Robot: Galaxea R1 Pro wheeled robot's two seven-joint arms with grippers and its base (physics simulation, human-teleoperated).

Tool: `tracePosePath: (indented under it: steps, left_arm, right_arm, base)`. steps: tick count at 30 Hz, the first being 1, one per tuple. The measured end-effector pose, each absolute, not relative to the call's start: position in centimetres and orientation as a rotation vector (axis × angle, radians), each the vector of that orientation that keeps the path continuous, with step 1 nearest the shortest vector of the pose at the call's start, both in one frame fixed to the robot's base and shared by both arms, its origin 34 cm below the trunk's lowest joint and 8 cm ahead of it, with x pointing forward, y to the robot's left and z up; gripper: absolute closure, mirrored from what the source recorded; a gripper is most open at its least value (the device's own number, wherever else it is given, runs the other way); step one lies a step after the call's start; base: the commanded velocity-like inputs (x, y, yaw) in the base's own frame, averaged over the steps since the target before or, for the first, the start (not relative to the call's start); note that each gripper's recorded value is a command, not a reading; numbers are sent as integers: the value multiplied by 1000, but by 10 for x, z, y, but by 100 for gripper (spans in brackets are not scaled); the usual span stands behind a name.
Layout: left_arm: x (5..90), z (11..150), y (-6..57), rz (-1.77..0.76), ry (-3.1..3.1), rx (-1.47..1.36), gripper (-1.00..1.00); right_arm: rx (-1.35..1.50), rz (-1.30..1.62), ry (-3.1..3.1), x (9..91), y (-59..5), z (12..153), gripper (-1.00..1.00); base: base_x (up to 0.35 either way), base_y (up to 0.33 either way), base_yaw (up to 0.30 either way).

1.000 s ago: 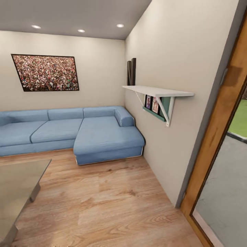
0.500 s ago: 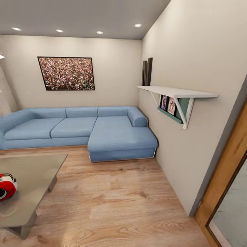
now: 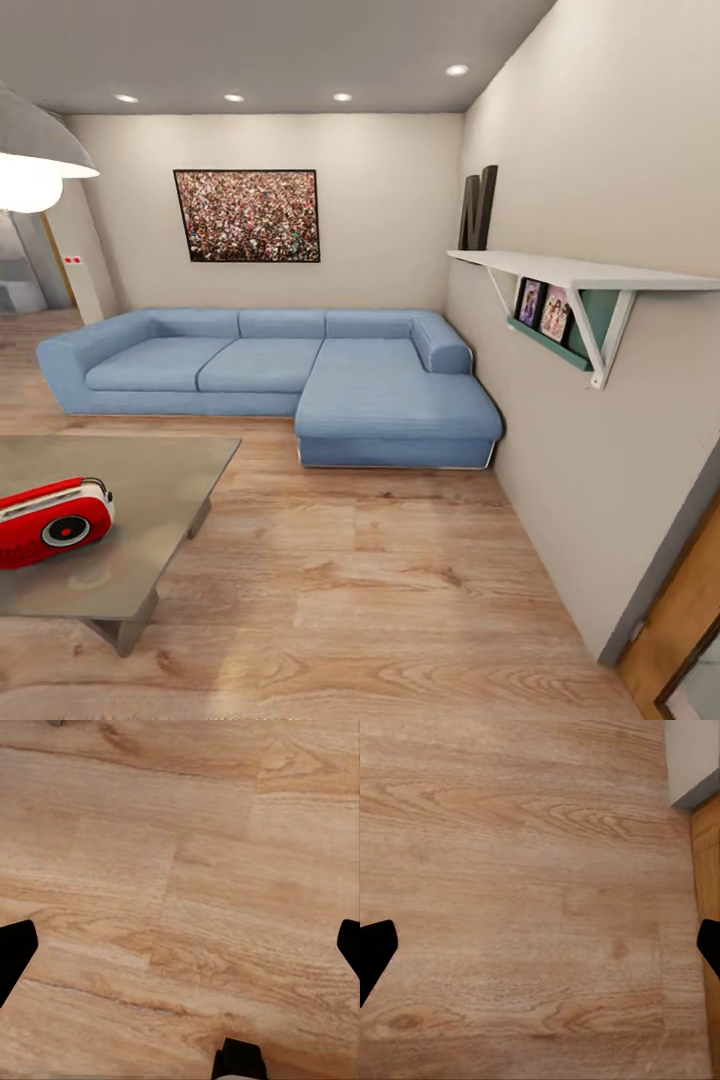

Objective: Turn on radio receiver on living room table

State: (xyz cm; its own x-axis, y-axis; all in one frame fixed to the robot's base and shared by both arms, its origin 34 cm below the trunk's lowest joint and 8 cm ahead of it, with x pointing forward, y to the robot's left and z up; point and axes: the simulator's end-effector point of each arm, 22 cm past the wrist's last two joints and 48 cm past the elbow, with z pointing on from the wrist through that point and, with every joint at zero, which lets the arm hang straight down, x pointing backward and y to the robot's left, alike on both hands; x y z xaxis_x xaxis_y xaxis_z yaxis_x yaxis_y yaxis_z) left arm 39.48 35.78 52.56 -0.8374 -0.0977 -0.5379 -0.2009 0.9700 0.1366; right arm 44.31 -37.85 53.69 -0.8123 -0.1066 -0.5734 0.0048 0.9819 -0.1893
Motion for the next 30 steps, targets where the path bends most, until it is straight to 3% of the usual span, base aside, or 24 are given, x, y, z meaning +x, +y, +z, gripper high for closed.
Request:
tracePosePath:
  steps: [21, 30]
  left_arm:
    - [397, 528, 360, 255, 2550, -213, -100]
    - [397, 527, 357, 257, 2549, -212, -100]
  right_arm:
    - [-71, -242, 2509, 443, -379, 537, -100]
    - [-72, -241, 2508, 443, -378, 537, -100]
  base:
    - [119, 254, 267]
    - [1, -23, 76]
